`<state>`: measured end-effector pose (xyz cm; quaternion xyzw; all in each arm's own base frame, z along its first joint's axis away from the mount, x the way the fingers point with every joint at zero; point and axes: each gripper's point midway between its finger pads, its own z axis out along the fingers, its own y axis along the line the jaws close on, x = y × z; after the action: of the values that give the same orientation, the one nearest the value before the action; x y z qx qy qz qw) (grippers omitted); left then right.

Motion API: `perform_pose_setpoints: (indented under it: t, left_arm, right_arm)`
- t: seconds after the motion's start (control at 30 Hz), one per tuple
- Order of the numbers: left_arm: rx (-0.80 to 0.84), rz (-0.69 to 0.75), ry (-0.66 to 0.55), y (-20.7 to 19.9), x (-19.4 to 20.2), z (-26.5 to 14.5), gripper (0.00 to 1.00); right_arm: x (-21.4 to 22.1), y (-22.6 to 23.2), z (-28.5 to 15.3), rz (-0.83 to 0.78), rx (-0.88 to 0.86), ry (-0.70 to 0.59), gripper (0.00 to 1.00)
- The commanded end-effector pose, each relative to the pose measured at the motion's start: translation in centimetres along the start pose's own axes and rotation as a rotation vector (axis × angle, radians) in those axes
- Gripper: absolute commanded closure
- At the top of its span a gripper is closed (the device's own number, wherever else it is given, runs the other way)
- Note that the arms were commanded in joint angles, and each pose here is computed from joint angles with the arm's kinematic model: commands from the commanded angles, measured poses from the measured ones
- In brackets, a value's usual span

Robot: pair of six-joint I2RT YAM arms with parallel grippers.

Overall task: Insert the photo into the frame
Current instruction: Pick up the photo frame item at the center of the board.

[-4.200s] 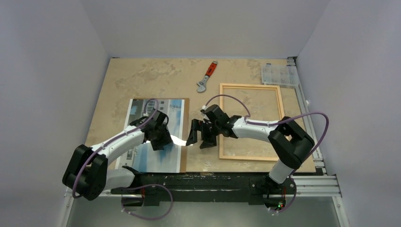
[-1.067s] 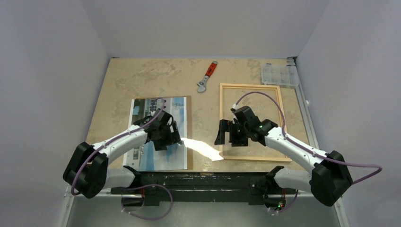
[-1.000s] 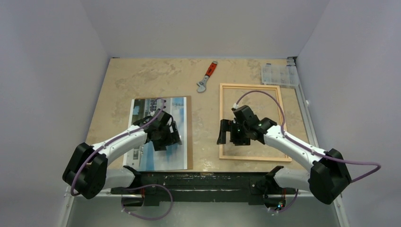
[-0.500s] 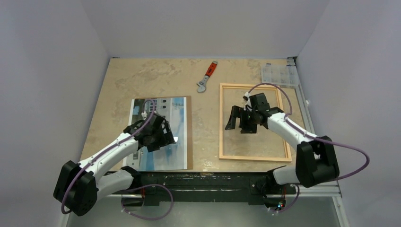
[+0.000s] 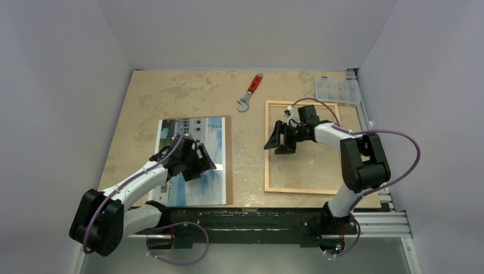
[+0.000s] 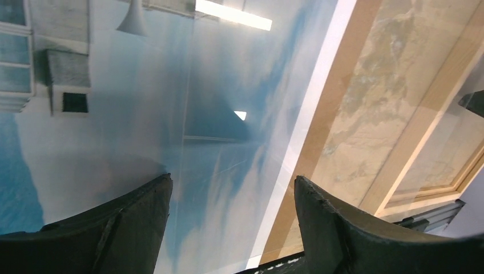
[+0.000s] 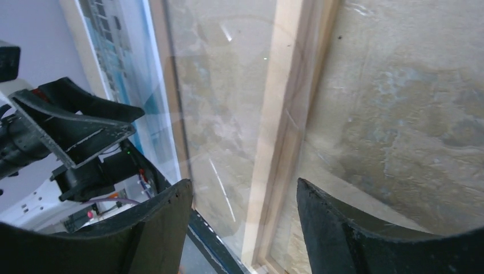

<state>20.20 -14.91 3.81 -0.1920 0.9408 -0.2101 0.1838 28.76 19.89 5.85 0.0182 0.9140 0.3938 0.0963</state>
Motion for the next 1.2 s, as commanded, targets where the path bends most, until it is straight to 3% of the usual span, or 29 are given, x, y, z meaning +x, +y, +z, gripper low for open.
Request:
perform_pose_setpoints:
  t: [0.0,0.23,0.4,0.53,0.63,0.73,0.8,0.87,1.0,1.17]
  left_arm:
    - [-0.031,-0.014,0.069,1.3,1.6,1.2,0.24]
    - [-0.051,-0.01,0.084,1.7,1.8,1.6,0.24]
    - [-0.074,-0.005,0.08,2.1,1.7,1.3,0.25]
    - [-0.08,0.001,0.082,2.1,1.7,1.3,0.24]
    - [-0.083,0.003,0.089,2.2,1.7,1.4,0.25]
    - [-0.085,0.002,0.093,2.2,1.8,1.5,0.25]
    - [-0.087,0.005,0.093,2.3,1.8,1.5,0.25]
    - [-0.085,0.006,0.091,2.2,1.8,1.4,0.25]
    - [-0.089,0.01,0.089,2.3,1.8,1.2,0.25]
    - [-0.087,0.015,0.098,2.2,1.9,1.3,0.25]
  right_arm:
    - [-1.3,4.0,-0.8,-0.071,-0.162,-0.012,0.37]
    - [0.9,6.5,-1.0,-0.122,-0.214,0.053,0.53]
    - [2.9,6.1,-1.4,-0.1,-0.171,0.059,0.74]
    - [5.1,4.8,-2.7,-0.092,-0.096,0.041,0.77]
    - [7.9,3.5,-3.4,-0.061,-0.07,0.051,0.71]
    - [8.3,1.5,-4.2,-0.062,0.05,0.012,0.4]
    - [7.1,0.2,-5.0,-0.081,0.167,-0.037,0.25]
    - [5.5,-0.7,-5.6,-0.087,0.248,-0.081,0.18]
    - [2.5,-0.7,-5.4,-0.087,0.265,-0.117,0.16]
    - [0.6,-0.6,-3.5,-0.068,0.19,-0.064,0.21]
